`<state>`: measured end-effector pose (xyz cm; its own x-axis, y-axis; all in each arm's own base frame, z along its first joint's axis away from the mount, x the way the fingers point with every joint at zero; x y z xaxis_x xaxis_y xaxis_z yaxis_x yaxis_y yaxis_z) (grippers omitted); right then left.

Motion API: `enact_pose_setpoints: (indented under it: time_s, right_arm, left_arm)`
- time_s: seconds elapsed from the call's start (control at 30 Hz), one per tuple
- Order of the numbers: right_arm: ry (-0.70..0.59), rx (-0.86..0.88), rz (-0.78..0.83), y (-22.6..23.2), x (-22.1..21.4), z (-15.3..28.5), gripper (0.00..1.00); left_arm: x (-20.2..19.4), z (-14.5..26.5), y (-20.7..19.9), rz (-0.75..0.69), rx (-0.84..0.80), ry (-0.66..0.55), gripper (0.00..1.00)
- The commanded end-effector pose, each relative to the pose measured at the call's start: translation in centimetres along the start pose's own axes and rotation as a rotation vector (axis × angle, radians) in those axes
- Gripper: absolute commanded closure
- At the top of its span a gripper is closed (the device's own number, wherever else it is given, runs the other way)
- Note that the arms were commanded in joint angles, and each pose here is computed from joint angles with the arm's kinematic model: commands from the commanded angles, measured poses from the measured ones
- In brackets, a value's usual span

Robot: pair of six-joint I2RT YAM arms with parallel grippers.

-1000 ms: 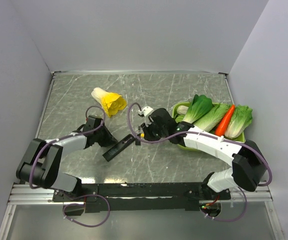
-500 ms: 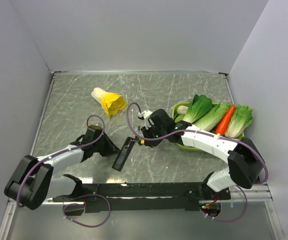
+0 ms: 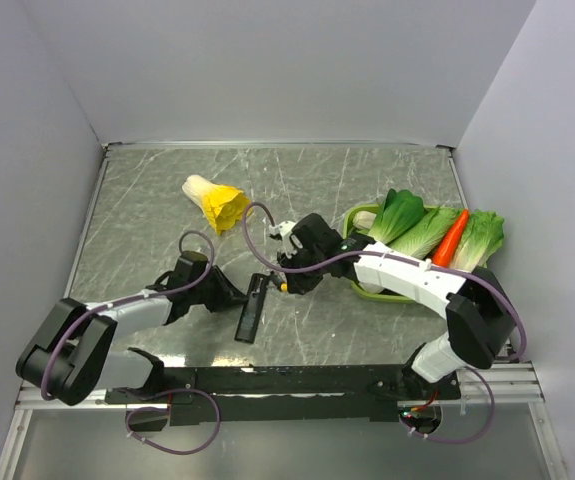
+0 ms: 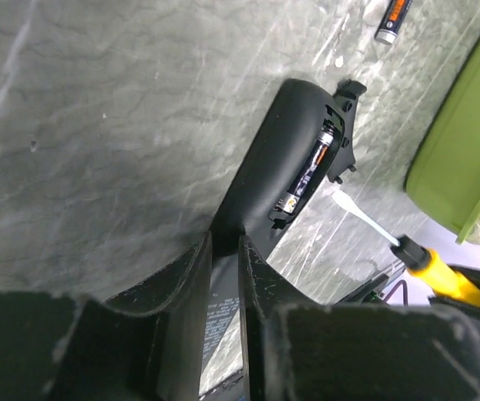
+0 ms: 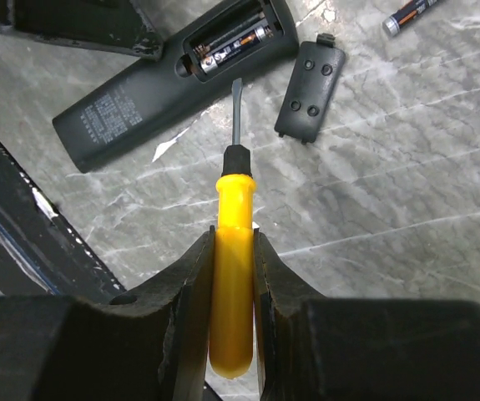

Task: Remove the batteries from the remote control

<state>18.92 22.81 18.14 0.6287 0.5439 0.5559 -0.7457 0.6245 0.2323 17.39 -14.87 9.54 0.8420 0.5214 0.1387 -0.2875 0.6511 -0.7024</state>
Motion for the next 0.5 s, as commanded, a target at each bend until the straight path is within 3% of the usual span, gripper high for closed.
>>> enact_pose_setpoints:
  time_s: [0.0,0.47]
  right_arm:
    - [0.039,0.000,0.012,0.0,0.3,-0.9,1.00]
    - [0.011,0.059,0.047,0.3,4.6,-3.5,1.00]
  left_arm:
    - [-1.2,0.3,0.0,0.000,-0.059,0.019,0.78]
    - [-2.8,0.3,-1.3,-0.008,-0.109,0.020,0.87]
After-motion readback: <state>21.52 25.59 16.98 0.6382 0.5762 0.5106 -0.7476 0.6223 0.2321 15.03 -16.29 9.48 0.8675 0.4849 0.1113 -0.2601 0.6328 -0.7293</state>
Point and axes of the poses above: each gripper's point midway between its finger pads, its own z axis back along the fingers, its own y axis along the line the jaws close on, x = y × z, the point moved 10 cm from there along z, back along the fingers
